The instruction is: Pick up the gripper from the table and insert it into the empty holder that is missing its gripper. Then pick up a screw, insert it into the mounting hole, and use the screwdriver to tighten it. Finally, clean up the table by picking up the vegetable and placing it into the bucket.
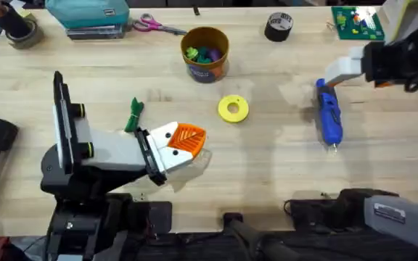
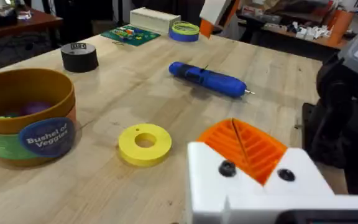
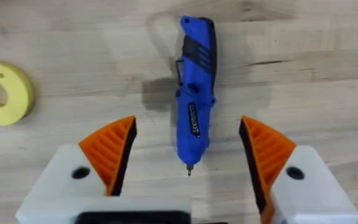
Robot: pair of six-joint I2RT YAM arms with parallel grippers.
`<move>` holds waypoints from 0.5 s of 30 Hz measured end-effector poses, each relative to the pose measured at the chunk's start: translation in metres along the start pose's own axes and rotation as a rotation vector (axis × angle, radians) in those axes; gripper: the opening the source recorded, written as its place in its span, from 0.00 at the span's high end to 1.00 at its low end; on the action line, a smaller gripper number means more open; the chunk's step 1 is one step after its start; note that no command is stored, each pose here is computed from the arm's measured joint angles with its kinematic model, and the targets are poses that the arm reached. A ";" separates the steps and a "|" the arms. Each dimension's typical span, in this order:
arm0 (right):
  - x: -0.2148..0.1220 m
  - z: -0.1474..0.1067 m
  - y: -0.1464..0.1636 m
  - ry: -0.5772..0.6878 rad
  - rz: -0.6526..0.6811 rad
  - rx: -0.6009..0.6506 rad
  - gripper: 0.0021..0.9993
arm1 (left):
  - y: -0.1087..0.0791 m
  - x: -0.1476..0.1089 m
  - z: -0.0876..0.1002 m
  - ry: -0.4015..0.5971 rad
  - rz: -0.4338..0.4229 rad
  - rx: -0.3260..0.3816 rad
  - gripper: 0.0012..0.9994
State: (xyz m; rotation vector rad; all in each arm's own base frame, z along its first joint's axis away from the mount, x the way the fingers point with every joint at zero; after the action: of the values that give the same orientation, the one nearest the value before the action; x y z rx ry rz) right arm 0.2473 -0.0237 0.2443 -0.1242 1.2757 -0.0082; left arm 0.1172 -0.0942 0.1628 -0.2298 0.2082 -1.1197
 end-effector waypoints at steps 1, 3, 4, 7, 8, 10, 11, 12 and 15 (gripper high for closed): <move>0.006 -0.001 -0.001 0.005 -0.001 0.006 0.00 | 0.000 0.000 0.000 0.000 0.000 0.000 1.00; 0.031 -0.004 -0.008 0.055 -0.002 0.030 0.00 | 0.000 0.000 0.000 0.000 0.000 0.000 1.00; 0.036 -0.002 -0.009 0.062 -0.003 0.026 0.00 | 0.000 0.000 0.000 0.000 0.000 0.000 1.00; 0.049 0.002 -0.010 0.088 0.001 0.000 0.00 | 0.000 0.000 0.000 0.000 0.000 0.000 1.00; 0.053 0.004 -0.010 0.096 0.004 -0.011 0.00 | 0.000 0.000 0.000 0.000 0.000 0.000 1.00; 0.060 0.006 -0.011 0.110 0.008 -0.037 0.00 | 0.000 0.000 0.000 0.000 0.000 0.000 1.00; 0.064 0.007 -0.011 0.117 0.010 -0.050 0.00 | 0.000 0.000 0.000 0.000 0.000 0.000 1.00; 0.067 0.008 -0.011 0.123 0.012 -0.062 0.00 | 0.000 0.000 0.000 0.000 0.000 0.000 1.00; 0.078 0.010 -0.011 0.140 0.018 -0.090 0.00 | 0.000 0.000 0.000 0.000 0.000 0.000 1.00</move>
State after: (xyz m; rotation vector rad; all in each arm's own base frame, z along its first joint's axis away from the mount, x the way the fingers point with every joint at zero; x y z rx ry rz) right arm 0.2805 -0.0394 0.1744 -0.1922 1.4173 0.0565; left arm 0.1172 -0.0942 0.1628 -0.2298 0.2082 -1.1197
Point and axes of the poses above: each hand's point on the last joint's axis, 136 mm out from that joint toward the fingers, its own x axis out along the fingers, its own y axis along the line the jaws close on, z = x × y, the point moved 7 cm from there along -x, back along the fingers, and after that the axes turned 10 degrees about -x, right-handed, at the moved point
